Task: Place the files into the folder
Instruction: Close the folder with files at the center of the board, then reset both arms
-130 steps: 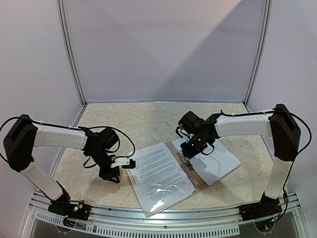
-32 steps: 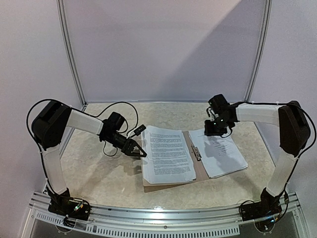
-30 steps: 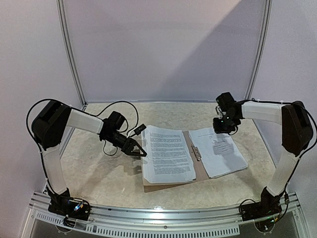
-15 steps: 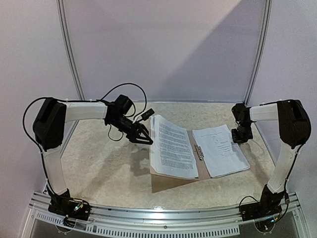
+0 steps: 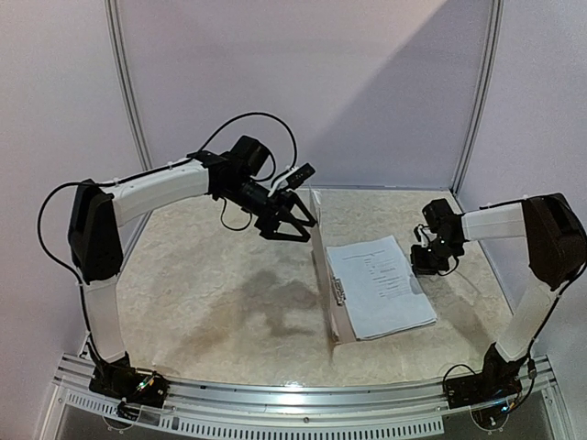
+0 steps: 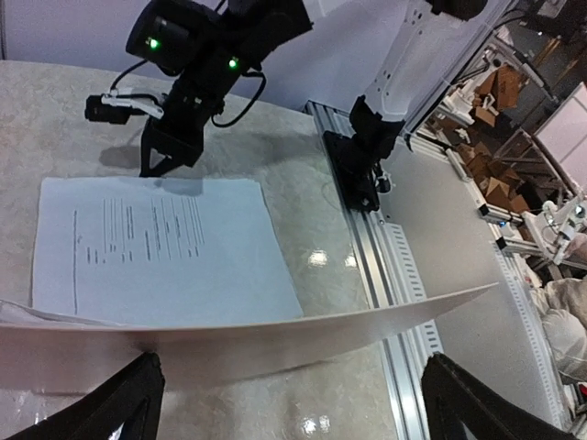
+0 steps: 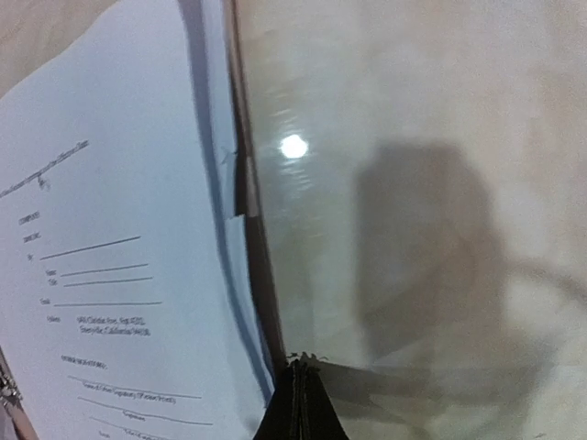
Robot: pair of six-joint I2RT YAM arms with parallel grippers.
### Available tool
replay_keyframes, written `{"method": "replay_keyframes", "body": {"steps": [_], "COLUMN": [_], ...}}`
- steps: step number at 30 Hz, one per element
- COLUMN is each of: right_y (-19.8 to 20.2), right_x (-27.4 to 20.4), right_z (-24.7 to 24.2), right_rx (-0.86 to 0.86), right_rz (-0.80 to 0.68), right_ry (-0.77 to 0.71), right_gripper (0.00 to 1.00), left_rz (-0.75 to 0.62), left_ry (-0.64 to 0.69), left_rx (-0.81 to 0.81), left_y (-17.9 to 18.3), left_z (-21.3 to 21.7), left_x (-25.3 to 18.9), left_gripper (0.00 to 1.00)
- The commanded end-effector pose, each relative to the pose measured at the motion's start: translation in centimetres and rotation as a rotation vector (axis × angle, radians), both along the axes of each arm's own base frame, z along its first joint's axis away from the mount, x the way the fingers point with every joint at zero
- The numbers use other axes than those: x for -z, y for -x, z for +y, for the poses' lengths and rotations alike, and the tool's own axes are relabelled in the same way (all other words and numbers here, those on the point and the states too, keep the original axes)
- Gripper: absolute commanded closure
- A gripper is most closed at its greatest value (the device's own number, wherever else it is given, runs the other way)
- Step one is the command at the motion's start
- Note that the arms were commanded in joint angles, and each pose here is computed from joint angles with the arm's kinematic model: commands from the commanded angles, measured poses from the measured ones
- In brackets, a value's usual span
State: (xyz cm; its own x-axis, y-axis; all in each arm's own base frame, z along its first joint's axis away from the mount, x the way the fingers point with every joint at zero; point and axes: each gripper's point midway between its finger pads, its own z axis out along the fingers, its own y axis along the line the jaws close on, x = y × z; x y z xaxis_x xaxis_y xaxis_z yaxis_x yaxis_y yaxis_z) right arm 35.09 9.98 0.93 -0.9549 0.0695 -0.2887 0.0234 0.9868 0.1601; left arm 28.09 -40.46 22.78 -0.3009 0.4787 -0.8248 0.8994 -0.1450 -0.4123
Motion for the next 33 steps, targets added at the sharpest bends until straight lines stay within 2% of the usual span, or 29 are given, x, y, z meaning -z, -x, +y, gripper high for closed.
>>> {"method": "replay_keyframes", "body": {"steps": [1, 9, 12, 16, 20, 23, 27, 30, 33], "right_y": [6.7, 7.0, 6.3, 4.4, 1.6, 0.2, -0.4, -0.4, 0.6], "right_x": [3.6, 2.6, 2.4, 0.8, -2.6, -5.5, -8.3, -10.3, -10.9], "right_z": [6.1, 11.3, 10.0, 7.0, 2.5, -0.2, -2.5, -4.0, -5.0], "right_rx": [-0.086, -0.132, -0.096, -0.049, 0.033, 0.061, 0.056, 0.071, 0.09], "right_rz": [0.22, 0.195, 0.165, 0.085, -0.062, -0.166, -0.299, -0.448, -0.554], "right_ry": [-0.175, -0.324, -0.24, -0.143, 0.005, 0.082, 0.114, 0.114, 0.091], "right_gripper": [0.99, 0.99, 0.98, 0.95, 0.89, 0.8, 0.59, 0.3, 0.08], "left_rz": [0.011, 0.034, 0.03, 0.006, -0.084, -0.149, -0.261, -0.389, -0.456], "left_ry": [-0.054, -0.168, -0.212, -0.219, -0.189, -0.173, -0.254, -0.367, -0.417], "left_rx": [0.006, 0.0, 0.005, 0.007, -0.041, -0.174, -0.52, -0.803, -0.995], "left_y": [-0.3, -0.6, -0.6, -1.2, -2.7, -5.5, -10.7, -12.7, -11.6], "left_z": [-1.6, -4.3, -4.7, -4.0, -1.1, 3.4, 12.9, 21.1, 27.7], "left_x": [2.7, 9.5, 11.7, 10.5, 6.4, 3.9, 3.3, 4.3, 5.5], "left_gripper": [0.01, 0.0, 0.0, 0.01, 0.0, 0.0, 0.01, 0.0, 0.0]}}
